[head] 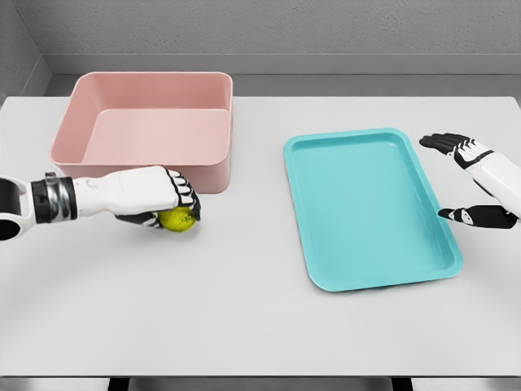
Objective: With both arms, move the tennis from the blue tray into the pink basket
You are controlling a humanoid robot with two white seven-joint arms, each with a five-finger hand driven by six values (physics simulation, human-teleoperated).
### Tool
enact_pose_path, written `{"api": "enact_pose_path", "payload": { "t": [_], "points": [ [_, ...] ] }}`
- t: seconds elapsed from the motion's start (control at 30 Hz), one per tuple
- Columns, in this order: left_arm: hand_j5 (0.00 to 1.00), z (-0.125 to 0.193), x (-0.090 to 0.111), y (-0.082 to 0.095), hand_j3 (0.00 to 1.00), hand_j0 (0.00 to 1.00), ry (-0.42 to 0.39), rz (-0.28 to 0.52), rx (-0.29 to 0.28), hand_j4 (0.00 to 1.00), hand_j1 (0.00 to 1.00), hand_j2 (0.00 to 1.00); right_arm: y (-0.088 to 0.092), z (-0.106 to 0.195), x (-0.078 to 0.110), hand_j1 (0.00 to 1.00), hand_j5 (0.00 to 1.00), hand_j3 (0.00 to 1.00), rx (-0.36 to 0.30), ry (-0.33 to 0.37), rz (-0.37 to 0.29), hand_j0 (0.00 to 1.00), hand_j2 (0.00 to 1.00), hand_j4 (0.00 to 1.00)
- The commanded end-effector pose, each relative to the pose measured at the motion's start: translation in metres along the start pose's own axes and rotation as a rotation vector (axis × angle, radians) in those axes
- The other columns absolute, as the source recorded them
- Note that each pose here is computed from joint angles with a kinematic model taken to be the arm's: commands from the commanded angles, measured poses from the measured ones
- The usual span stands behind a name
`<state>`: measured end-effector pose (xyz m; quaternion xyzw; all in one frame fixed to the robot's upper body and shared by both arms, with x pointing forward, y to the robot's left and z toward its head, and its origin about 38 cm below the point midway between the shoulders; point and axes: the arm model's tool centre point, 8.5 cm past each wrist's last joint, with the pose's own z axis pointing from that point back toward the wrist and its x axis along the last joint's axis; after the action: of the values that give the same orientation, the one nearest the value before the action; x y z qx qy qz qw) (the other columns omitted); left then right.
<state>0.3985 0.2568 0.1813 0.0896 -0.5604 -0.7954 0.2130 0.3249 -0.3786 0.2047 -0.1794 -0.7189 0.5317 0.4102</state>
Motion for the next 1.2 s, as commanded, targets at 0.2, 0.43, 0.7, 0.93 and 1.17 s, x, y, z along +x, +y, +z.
{"api": "enact_pose_path", "payload": {
  "t": [0.2,0.43,0.7,0.93,1.17],
  "points": [
    [0.61,0.005,-0.004,0.013,0.61,0.61,0.006,0.013,0.033,0.61,0.61,0.61,0.0,0.001,0.0,1.0,1.0,1.0,-0.004,0.0,-0.008,1.0,1.0,1.0],
    [0.61,0.009,-0.007,0.024,0.61,0.61,0.009,0.018,0.058,0.61,0.61,0.61,0.0,0.001,0.001,1.0,1.0,1.0,-0.003,-0.001,-0.007,1.0,1.0,1.0],
    [0.61,0.011,-0.012,0.04,0.61,0.61,0.017,0.001,0.082,0.61,0.61,0.61,0.001,0.001,0.001,1.0,1.0,1.0,-0.002,-0.001,-0.008,1.0,1.0,1.0],
    [0.61,0.015,-0.017,0.053,0.61,0.61,0.026,-0.004,0.108,0.61,0.61,0.61,0.003,0.004,0.001,1.0,1.0,1.0,-0.011,-0.008,-0.037,1.0,1.0,1.0],
    [0.61,0.024,-0.032,0.058,0.61,0.61,0.07,0.008,0.127,0.61,0.61,0.61,0.003,0.004,0.001,1.0,1.0,1.0,-0.012,-0.009,-0.038,1.0,1.0,1.0]
  ]
}}
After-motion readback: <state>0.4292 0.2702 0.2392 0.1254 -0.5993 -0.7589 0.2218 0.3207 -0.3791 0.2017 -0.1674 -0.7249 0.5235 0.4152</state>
